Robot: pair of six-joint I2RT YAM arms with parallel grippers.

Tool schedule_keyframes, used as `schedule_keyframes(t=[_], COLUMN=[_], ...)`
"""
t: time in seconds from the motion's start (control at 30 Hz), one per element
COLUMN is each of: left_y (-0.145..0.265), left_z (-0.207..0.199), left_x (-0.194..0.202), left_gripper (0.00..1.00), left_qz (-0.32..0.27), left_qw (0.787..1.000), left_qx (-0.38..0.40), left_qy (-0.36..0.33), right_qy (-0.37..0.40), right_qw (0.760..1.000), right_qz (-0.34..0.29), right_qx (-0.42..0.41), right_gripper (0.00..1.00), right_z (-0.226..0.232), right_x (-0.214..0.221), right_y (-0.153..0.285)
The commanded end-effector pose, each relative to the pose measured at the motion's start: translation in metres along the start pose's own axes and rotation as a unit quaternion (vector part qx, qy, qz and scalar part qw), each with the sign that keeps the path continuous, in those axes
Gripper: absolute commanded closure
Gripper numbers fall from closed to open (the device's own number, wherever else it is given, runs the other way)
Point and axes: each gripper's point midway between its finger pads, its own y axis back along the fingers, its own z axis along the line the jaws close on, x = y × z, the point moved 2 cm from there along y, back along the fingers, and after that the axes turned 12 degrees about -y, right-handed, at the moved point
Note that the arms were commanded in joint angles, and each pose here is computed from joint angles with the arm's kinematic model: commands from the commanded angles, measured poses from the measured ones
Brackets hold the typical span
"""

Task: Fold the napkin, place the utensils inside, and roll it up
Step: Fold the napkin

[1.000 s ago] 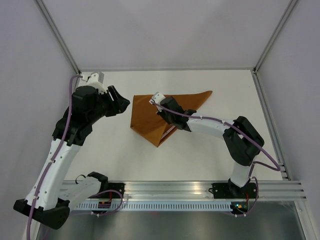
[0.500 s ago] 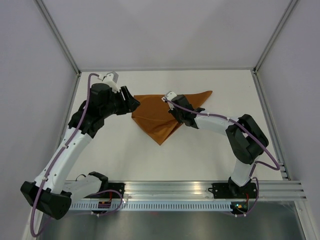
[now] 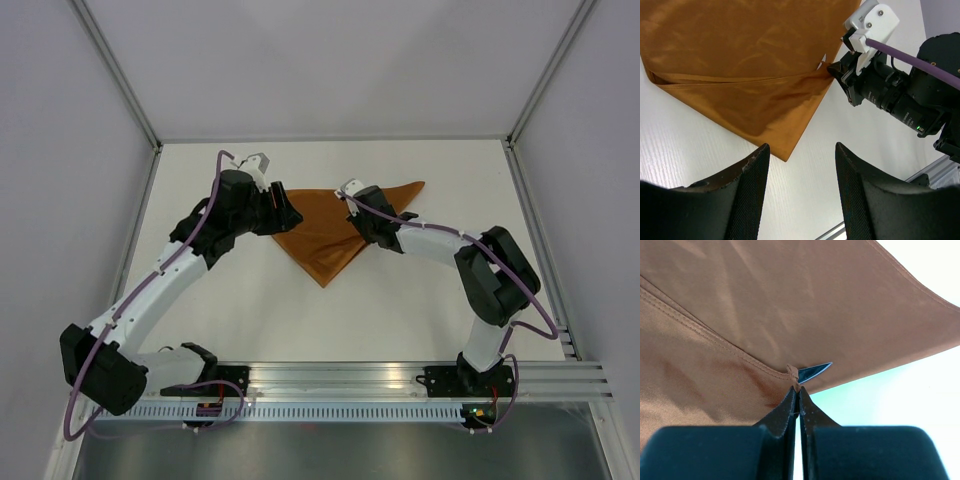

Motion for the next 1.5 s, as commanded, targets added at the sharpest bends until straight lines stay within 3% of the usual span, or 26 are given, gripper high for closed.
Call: schedule_keyframes(t=[0.0,0.17,0.2,0.3,0.53,0.77,1.03,1.47], left_y=[-0.009,-0.022,-0.024,-0.03,-0.036,-0.039,-0.041,-0.042], left_z=[-0.011,-0.016,-0.016,-0.018,-0.021,-0.024,-0.024,-0.021], left_x=[-0.005,0.005,0.006,0.011,0.014,0.018,0.023,0.029], left_gripper=[0.4,0.4,0.4,0.4,0.4,0.4,0.4,0.4], left_qz=[-0.013,0.003,0.005,0.011,0.013,0.017,0.018,0.022], left_qw=[1.0,1.0,1.0,1.0,0.999,0.999,0.999,0.999], left_qx=[0.017,0.023,0.023,0.026,0.033,0.039,0.041,0.04], left_qy=[0.014,0.009,0.01,0.01,0.008,0.007,0.005,0.007], right_qy=[-0.014,-0.023,-0.027,-0.043,-0.122,-0.253,-0.392,-0.506], right_qw=[1.0,1.0,0.999,0.999,0.991,0.962,0.909,0.85], right_qz=[0.001,0.016,0.013,0.009,0.036,0.075,0.102,0.088], right_qx=[-0.001,-0.013,-0.015,-0.024,-0.039,-0.063,-0.1,-0.118], right_gripper=[0.92,0.64,0.53,0.39,0.35,0.38,0.38,0.37], right_z=[-0.004,-0.006,-0.008,-0.013,-0.056,-0.132,-0.169,-0.206], right_x=[0.0,0.001,-0.004,-0.018,-0.04,-0.036,-0.023,0.0], right_y=[-0.002,-0.004,-0.003,0.0,-0.003,-0.019,-0.043,-0.079])
